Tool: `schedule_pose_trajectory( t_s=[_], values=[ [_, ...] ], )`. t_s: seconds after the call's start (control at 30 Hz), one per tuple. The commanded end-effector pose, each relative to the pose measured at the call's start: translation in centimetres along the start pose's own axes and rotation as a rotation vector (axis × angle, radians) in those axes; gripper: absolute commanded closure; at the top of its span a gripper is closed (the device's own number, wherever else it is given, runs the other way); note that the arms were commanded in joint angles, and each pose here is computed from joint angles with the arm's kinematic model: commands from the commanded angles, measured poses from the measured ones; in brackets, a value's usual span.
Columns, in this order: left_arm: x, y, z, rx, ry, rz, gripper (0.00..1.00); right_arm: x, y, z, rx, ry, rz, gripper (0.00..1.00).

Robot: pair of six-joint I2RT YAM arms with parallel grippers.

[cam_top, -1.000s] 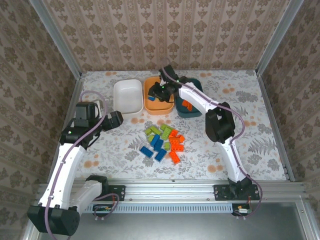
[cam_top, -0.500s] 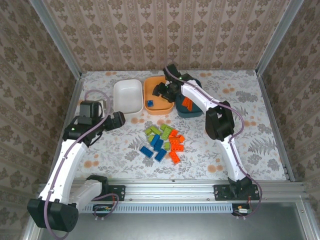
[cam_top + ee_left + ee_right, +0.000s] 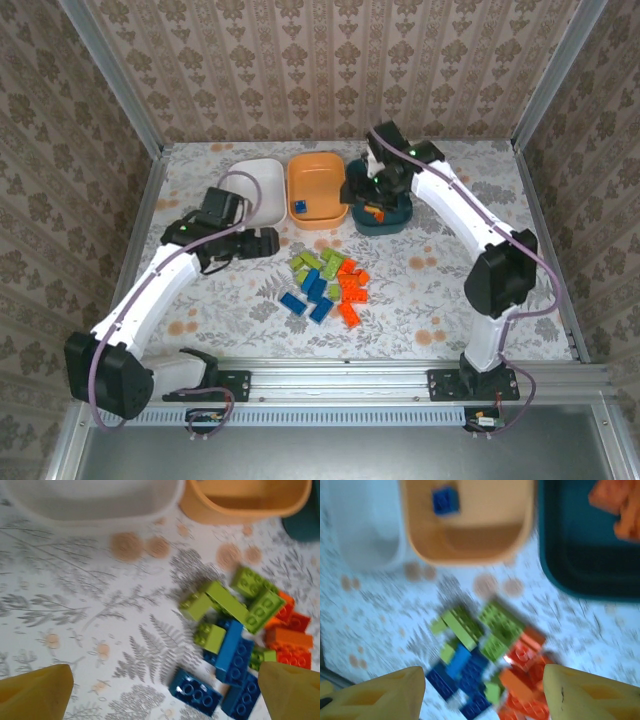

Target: Sort the legos into containers by color

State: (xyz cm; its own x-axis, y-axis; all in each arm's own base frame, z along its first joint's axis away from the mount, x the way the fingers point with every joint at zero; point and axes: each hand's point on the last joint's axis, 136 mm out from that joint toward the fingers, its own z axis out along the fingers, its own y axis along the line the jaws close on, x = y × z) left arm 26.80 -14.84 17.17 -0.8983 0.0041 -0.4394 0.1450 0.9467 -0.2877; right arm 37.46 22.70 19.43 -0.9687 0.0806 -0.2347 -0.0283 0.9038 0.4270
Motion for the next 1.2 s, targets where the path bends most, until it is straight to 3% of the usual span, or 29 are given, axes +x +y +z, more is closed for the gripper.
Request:
schedule_pose_trajectory(
  t_s=[0.0, 0.17, 0.37, 0.6, 0.83, 1.17],
  values=[
    [2.4, -1.0, 0.2, -0.021, 0.099, 0.007, 0.05, 5.7, -2.0, 1.8, 0.018, 0.151, -0.025, 0.35],
    [5.0, -1.0, 2.4, -0.002, 0.193, -0.072, 0.05, 13.0, -3.4, 3.6, 0.109, 0.255, -0.133, 0.35],
    [3.7, 0.1, 4.0, 0.072, 0.203, -0.193, 0.04, 19.4, -3.5, 5.7, 0.252, 0.29, -0.224, 0.33],
    [2.3, 1.5, 3.5, 0.089, 0.175, -0.229, 0.04, 22.0, -3.3, 8.0, 0.342, 0.306, -0.359, 0.33],
    [3.4, 2.7, 3.2, 0.042, 0.111, -0.317, 0.04, 23.1, -2.8, 9.5, 0.312, 0.348, -0.477, 0.34],
    [4.1, 3.5, 2.5, -0.011, 0.09, -0.325, 0.04, 23.9, -4.0, 11.5, 0.32, 0.376, -0.503, 0.48]
  ],
)
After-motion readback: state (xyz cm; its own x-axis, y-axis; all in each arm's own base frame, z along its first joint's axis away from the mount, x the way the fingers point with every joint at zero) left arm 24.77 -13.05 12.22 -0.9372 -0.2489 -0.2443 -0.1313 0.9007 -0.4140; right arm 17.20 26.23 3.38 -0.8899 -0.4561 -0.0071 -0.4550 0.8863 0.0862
